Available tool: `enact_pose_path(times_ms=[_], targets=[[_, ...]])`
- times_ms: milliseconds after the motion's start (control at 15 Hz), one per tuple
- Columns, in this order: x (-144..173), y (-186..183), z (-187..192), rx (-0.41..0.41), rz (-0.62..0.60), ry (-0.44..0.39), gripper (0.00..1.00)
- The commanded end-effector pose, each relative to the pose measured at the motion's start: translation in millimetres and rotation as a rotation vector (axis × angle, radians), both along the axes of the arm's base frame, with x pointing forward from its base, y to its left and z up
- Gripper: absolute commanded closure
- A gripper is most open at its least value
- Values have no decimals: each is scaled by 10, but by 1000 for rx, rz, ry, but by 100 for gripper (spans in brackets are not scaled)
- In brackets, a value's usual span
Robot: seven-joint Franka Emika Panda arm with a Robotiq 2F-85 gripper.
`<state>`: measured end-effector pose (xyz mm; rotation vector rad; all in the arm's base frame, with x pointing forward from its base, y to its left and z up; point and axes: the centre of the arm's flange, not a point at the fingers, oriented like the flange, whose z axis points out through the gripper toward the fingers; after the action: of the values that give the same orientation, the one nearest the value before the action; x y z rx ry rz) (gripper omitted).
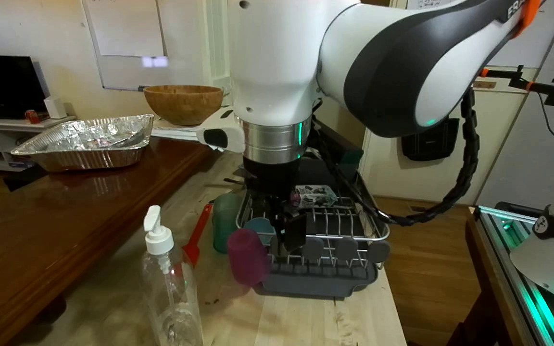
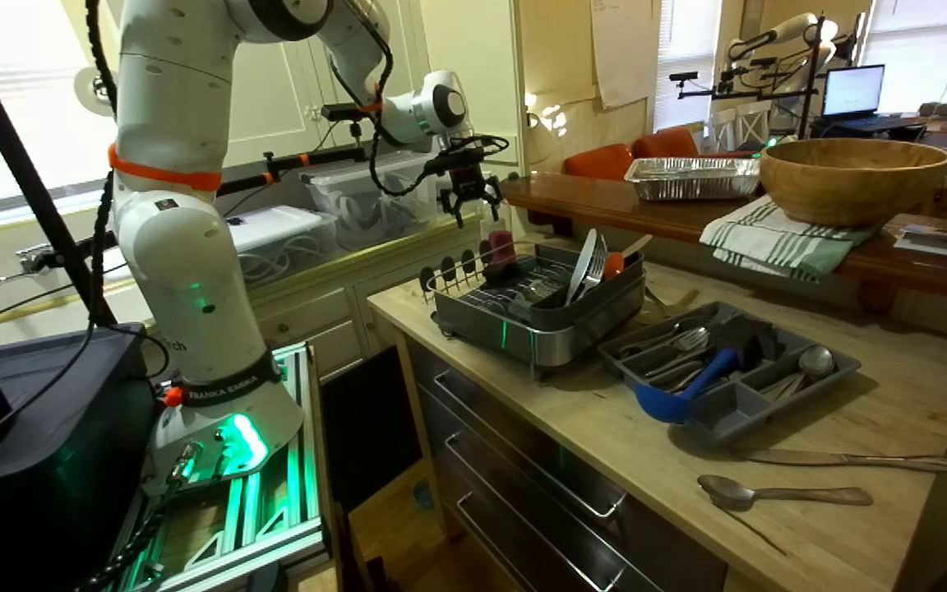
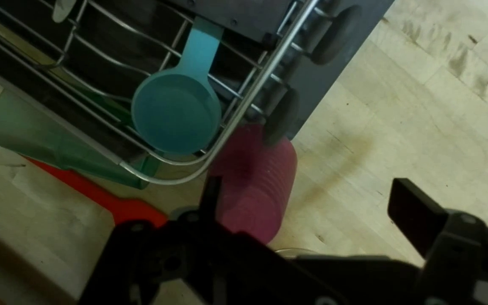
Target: Move the pink cup to the right section of the plate rack
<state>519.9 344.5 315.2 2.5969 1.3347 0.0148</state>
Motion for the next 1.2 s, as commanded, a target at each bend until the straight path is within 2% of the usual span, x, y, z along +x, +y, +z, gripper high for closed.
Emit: enact_pose_path(times_ms=[0, 667, 1133], targets=[[171, 8, -48, 45, 3, 1, 0], [548, -86, -319, 117, -41, 93, 0], [619, -96, -465, 109, -58, 101, 2]])
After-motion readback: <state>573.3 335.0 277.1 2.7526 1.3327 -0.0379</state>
